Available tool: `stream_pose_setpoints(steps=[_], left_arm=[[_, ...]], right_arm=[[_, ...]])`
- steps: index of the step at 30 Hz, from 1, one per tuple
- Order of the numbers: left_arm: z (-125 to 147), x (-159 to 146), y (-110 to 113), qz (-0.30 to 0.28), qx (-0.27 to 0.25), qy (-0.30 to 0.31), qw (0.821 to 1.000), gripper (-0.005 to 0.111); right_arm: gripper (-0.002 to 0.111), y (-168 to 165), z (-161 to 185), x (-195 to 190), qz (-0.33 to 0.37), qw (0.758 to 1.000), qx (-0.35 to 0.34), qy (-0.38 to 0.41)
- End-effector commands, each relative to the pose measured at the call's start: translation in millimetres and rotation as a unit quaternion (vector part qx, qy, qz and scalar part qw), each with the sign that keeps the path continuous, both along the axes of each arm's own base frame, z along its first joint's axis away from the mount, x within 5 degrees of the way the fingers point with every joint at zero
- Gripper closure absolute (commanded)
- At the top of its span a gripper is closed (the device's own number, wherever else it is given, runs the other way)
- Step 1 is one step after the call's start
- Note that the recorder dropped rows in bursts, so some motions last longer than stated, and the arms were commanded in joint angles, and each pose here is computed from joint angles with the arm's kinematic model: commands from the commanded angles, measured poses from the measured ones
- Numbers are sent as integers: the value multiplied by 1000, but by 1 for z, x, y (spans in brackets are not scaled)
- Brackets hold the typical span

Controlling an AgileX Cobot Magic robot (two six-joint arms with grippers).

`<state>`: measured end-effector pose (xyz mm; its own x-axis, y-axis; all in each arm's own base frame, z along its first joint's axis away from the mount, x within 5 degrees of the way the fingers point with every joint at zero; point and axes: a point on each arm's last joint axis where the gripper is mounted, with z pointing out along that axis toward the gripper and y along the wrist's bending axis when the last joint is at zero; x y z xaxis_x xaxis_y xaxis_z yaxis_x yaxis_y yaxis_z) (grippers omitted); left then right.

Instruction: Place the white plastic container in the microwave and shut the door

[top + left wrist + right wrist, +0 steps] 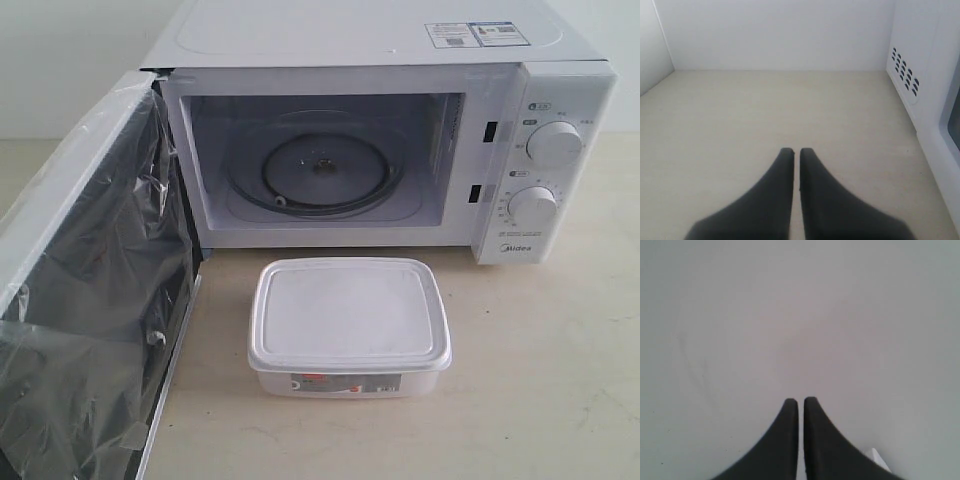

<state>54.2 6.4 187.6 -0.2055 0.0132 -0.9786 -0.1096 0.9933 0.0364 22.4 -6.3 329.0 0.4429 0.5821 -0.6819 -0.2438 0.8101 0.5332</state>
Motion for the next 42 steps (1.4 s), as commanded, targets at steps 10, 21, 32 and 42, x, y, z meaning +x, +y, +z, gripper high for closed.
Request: stream_pose_setpoints(steps=[10, 21, 32, 42], left_arm=[[-1, 0, 0, 1, -8, -2, 1000, 102], [-1, 0, 0, 1, -8, -2, 1000, 102], [-1, 0, 0, 1, -8, -2, 1000, 102], [-1, 0, 0, 1, -8, -2, 1000, 102]], right_arm=[[108, 14, 56, 24, 63, 994, -43, -81], [108, 39, 40, 82, 185, 976, -113, 2], [108, 56, -21, 99, 290, 937, -128, 145], [108, 64, -78, 86, 344, 901, -139, 225]])
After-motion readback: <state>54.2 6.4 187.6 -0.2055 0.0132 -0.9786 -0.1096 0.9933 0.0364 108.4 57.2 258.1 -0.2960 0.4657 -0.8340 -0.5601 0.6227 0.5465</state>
